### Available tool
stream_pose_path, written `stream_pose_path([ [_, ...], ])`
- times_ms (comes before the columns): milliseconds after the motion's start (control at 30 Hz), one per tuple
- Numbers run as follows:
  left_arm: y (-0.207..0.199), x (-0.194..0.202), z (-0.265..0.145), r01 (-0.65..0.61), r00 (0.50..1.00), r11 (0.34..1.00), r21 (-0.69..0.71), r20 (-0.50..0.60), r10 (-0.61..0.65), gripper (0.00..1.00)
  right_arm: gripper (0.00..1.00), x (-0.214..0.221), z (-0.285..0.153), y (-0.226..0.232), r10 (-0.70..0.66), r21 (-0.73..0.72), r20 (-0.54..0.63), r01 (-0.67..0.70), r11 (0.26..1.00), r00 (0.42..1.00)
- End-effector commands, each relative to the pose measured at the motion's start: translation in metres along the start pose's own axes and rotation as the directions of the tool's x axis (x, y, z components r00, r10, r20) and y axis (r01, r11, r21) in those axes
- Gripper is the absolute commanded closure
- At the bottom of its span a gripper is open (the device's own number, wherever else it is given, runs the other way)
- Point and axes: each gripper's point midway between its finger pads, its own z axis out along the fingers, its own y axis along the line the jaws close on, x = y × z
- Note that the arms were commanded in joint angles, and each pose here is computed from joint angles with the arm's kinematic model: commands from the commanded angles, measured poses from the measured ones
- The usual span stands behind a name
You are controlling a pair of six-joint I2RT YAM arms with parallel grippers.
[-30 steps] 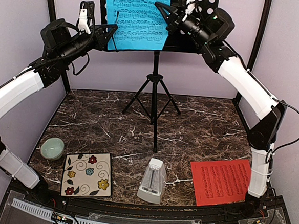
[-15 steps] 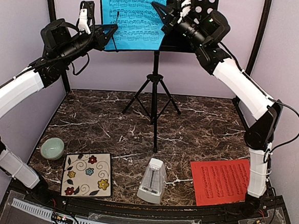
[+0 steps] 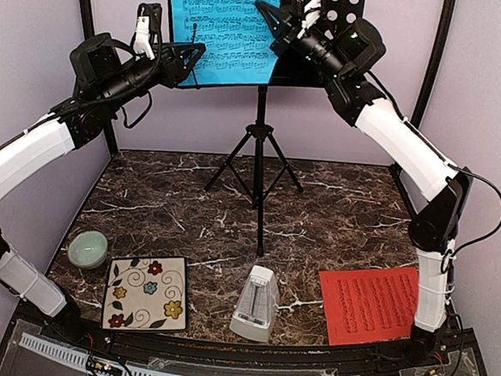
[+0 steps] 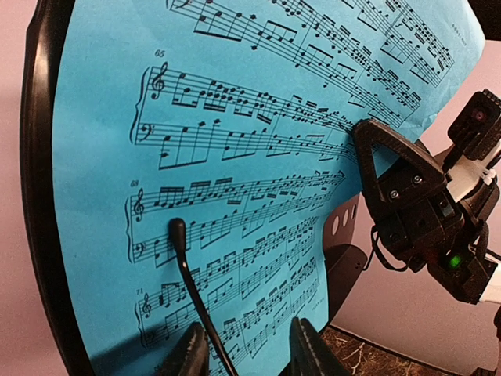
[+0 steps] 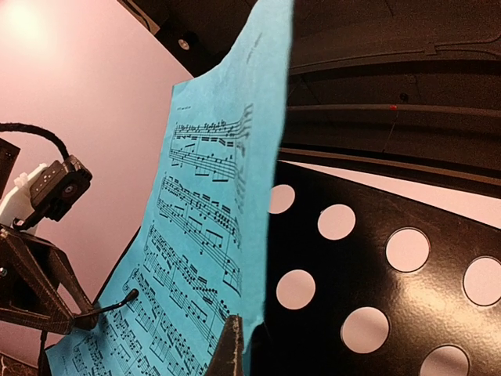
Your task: Set up the instrument practice props
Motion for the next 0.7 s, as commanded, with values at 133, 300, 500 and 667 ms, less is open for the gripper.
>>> stream_pose_path([
  [133,-0.013,-0.022,-0.018,-0.045,0.997,0.999,0.002,0.062,0.045,0.47,0.93,-0.003,0.001,-0.003,-0.021,0.043,0.043,0.019,0.999,0.999],
  [300,-0.009,-0.028,-0.032,-0.062,0.995,0.997,-0.048,0.079,0.066,0.36,0.80,-0.004,0.000,-0.009,-0.020,0.074,0.043,0.016,0.997,0.999],
  [500,-0.002,-0.028,-0.049,-0.100,0.993,0.989,-0.113,0.051,0.107,0.21,0.77,-0.008,-0.002,-0.014,-0.021,0.093,0.045,0.017,0.996,0.999],
  [667,0.029,-0.017,-0.053,-0.130,0.988,0.971,-0.198,-0.111,0.110,0.01,0.71,-0.007,-0.003,-0.016,-0.021,0.108,0.040,0.016,0.994,0.999],
])
